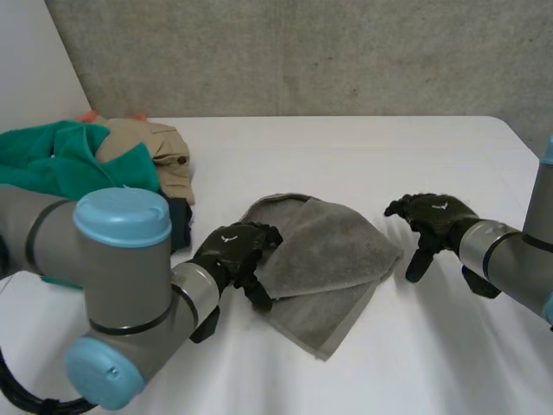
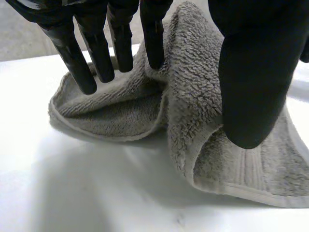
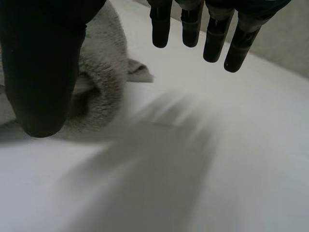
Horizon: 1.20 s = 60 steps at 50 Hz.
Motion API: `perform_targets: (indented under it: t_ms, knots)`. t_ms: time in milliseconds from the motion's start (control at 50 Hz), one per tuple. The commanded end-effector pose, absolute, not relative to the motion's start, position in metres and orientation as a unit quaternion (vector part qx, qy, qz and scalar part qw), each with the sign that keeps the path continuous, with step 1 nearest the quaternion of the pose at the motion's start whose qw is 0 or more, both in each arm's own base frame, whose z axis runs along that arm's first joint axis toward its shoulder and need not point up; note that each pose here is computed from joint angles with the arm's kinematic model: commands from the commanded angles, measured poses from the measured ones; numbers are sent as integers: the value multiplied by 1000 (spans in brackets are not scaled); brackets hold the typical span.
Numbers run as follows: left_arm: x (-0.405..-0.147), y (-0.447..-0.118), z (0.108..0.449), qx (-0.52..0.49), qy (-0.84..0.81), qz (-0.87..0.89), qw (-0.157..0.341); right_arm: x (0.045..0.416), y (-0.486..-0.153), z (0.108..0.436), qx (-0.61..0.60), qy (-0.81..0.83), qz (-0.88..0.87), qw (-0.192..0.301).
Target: Fold the laundry.
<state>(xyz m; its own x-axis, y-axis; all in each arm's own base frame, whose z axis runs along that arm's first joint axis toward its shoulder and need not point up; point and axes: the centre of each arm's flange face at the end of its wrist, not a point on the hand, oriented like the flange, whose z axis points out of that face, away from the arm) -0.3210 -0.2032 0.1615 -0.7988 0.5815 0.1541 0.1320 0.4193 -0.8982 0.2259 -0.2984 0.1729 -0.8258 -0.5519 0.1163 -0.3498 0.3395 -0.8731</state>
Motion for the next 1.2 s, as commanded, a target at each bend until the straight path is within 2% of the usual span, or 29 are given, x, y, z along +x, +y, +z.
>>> perform_targets:
  t_ms: [20,160,280,360,380,460,520,600,720,780,820,840,920,960,1000,1100,1200]
  knots:
    - [-329,-216,148,-211,-816,489,223,233,-297,148,-255,832,-460,175]
    - [-338,-227,144,-212,-812,495,226,241,-307,125,-235,842,-443,201]
    - [-343,-233,163,-213,-795,519,230,242,-319,141,-205,832,-468,215]
    - [-337,-231,220,-217,-754,574,235,237,-327,188,-213,795,-533,194]
    - [-333,-227,245,-225,-731,601,231,233,-327,213,-223,773,-566,177]
    - [-322,-213,299,-259,-669,668,200,216,-324,280,-251,707,-651,113]
    - [-316,-202,324,-284,-630,702,173,209,-315,315,-266,667,-692,78]
    - [-310,-192,345,-291,-600,728,160,212,-307,337,-285,633,-718,58]
    - [-310,-196,340,-282,-605,731,146,237,-293,350,-329,589,-736,51]
    - [-315,-205,317,-288,-629,709,135,257,-285,341,-371,567,-733,56]
    - [-317,-208,305,-293,-640,697,132,267,-288,327,-390,564,-726,55]
    - [-320,-210,294,-300,-651,685,132,278,-293,306,-412,565,-712,55]
    - [-329,-206,275,-316,-663,665,135,292,-302,262,-459,574,-677,42]
    - [-330,-205,271,-320,-666,661,135,293,-305,253,-474,573,-668,29]
    - [-329,-206,274,-317,-664,664,133,293,-308,254,-478,567,-670,10]
    - [-327,-203,286,-318,-650,678,127,280,-313,275,-420,588,-691,17]
    - [-322,-198,303,-335,-623,699,104,224,-333,302,-298,651,-698,29]
